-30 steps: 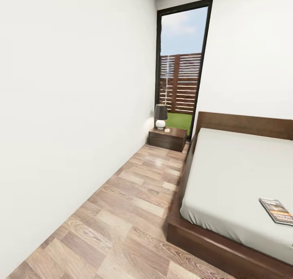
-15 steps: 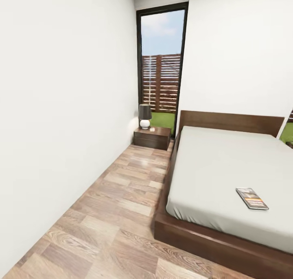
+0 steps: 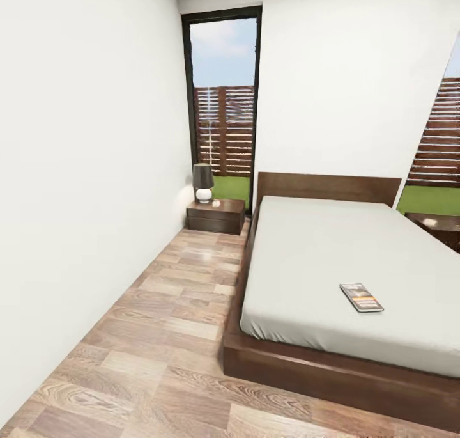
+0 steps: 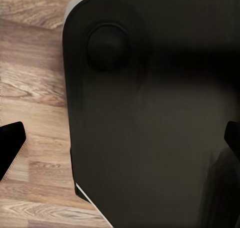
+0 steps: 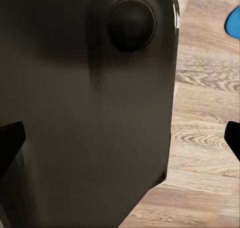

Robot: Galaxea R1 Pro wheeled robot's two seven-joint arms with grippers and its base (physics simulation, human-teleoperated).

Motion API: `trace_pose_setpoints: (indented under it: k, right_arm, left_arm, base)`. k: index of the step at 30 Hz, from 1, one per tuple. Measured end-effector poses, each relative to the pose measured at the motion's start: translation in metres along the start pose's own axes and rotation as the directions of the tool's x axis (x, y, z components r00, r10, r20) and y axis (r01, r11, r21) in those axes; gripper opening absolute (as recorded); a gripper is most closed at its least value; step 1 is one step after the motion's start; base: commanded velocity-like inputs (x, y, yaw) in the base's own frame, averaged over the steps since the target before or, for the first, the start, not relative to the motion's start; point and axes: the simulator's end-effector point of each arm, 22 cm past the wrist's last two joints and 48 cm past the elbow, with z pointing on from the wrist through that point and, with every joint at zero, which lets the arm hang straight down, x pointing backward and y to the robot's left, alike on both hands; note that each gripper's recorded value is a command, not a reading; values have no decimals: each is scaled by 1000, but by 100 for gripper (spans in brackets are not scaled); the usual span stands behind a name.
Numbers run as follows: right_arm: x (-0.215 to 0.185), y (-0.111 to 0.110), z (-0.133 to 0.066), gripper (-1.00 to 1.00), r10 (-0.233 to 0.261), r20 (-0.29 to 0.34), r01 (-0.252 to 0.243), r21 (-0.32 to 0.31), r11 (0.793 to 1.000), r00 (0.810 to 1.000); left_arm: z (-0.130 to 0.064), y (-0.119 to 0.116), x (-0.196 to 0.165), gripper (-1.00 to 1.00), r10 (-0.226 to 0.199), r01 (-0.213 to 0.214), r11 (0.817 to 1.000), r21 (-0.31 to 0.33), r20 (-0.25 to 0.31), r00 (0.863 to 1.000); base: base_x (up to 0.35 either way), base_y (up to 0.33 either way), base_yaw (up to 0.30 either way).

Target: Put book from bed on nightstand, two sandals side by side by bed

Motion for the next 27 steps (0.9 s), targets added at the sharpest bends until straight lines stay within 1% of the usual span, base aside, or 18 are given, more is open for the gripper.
trace_pose_setpoints:
  k: [27]
  right_arm:
    - [-1, 0, 0, 100, 0, 1, 0, 0, 1000, 1000]
  left_arm:
    - [0, 1, -1, 100, -1, 1, 1000, -1, 2, 1000]
  base:
    - [0, 0, -255]
